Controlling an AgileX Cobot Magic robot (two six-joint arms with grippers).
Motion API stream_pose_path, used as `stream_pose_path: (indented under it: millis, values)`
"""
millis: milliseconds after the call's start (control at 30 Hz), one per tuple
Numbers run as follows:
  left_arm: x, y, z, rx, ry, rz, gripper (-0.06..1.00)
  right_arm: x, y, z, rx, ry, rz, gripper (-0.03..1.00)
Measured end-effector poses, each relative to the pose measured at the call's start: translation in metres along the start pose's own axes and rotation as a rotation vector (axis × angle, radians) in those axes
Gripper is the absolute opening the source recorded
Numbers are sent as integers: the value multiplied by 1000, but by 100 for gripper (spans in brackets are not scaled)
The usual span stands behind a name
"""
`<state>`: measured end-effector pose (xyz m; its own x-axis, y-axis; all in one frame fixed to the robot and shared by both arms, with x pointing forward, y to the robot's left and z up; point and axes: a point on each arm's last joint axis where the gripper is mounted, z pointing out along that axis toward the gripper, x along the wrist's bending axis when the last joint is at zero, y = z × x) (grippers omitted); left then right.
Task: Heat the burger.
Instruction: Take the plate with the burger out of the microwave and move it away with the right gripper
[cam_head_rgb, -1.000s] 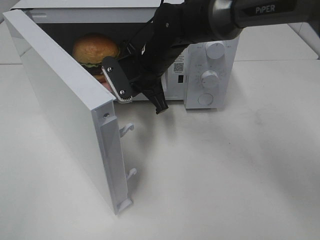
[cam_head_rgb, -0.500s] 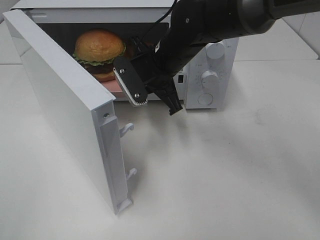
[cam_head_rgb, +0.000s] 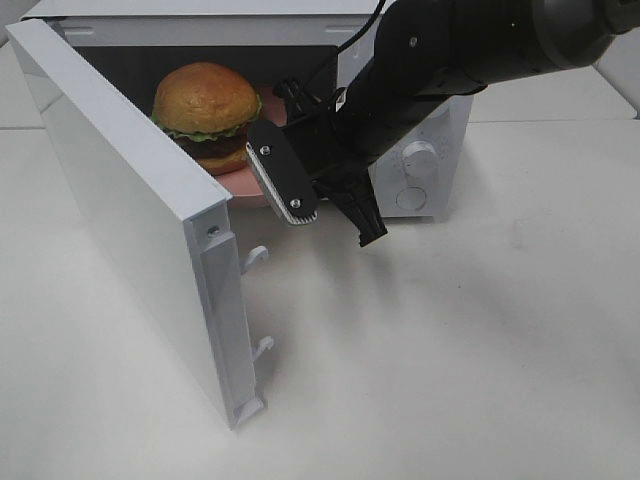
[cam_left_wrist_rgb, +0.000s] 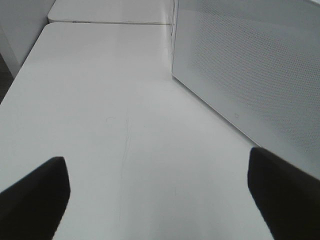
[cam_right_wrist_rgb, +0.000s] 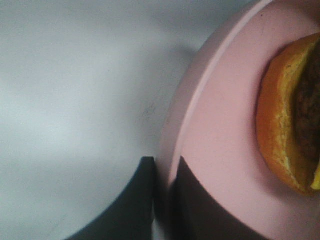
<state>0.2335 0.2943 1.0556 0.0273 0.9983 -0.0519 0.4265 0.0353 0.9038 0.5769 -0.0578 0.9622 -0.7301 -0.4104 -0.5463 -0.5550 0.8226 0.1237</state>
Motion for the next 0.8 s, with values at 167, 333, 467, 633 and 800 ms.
stream_pose_path:
  millis: [167, 333, 467, 633, 800]
  values:
    - [0, 0, 0, 0, 0, 0, 88, 10, 0, -9, 1, -4, 1, 6]
    - [0, 0, 0, 0, 0, 0, 88, 31, 0, -24, 4, 18, 4, 6]
    - [0, 0, 0, 0, 0, 0, 88, 39, 0, -31, 5, 26, 7, 6]
    - [0, 0, 0, 0, 0, 0, 88, 53, -1, -41, 6, 35, 14, 6]
    - [0, 0, 0, 0, 0, 0, 88, 67, -1, -51, 11, 28, 20, 6]
